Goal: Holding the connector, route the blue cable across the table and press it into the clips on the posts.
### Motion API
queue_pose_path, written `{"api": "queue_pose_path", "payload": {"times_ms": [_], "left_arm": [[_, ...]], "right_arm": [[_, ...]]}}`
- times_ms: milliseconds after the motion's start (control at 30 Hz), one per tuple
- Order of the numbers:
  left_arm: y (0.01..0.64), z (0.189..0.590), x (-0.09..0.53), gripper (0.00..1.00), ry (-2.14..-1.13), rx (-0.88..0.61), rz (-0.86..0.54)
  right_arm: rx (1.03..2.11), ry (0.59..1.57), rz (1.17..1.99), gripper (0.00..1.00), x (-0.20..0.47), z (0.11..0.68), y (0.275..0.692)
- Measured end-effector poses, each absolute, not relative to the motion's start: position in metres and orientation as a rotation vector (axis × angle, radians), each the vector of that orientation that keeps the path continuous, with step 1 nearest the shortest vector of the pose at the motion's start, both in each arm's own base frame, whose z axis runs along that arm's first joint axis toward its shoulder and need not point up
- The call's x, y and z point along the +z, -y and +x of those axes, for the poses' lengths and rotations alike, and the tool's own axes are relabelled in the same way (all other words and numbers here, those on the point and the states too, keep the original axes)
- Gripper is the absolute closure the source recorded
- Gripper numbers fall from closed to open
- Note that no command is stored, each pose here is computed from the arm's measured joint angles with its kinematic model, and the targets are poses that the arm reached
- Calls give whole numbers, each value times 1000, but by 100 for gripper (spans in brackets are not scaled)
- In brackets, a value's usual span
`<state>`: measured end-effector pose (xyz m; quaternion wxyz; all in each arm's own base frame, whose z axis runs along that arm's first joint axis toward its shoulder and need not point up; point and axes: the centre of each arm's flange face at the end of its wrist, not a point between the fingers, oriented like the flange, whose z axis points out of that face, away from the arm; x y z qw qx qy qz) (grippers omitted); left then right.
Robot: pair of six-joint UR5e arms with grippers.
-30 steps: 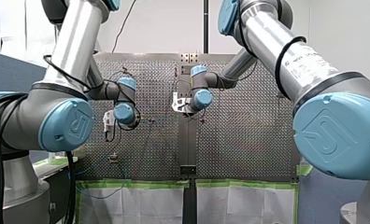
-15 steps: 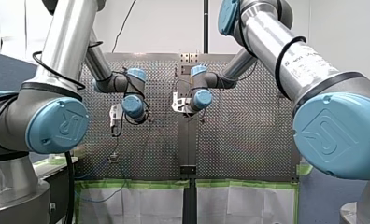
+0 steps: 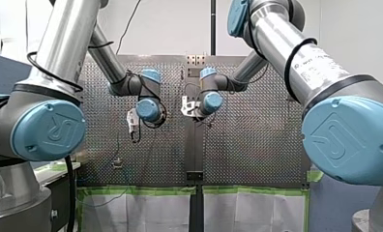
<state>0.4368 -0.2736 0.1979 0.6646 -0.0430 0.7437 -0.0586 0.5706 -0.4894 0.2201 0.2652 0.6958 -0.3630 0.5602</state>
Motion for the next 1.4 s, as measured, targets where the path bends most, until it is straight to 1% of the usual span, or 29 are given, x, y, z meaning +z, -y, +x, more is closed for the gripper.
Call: {"api": "queue_pose_path", "payload": {"times_ms": [300, 467, 767, 1067, 1233, 1400], "left_arm": [[314, 439, 189, 0, -1691, -208, -98], [323, 454, 184, 0, -1668, -222, -142], [322, 489, 173, 0, -1645, -220, -182], [303, 509, 172, 0, -1632, -233, -204], [297, 518, 170, 0, -1636, -257, -195], [307, 526, 159, 0, -1661, -278, -170]], "right_arm": [[1540, 969, 1853, 100, 249, 566, 489], [1539, 966, 1860, 100, 254, 564, 486], [1524, 965, 1880, 100, 248, 563, 482], [1542, 940, 1907, 100, 247, 569, 474], [1547, 935, 1910, 100, 247, 571, 473], [1548, 933, 1912, 100, 247, 572, 472]]}}
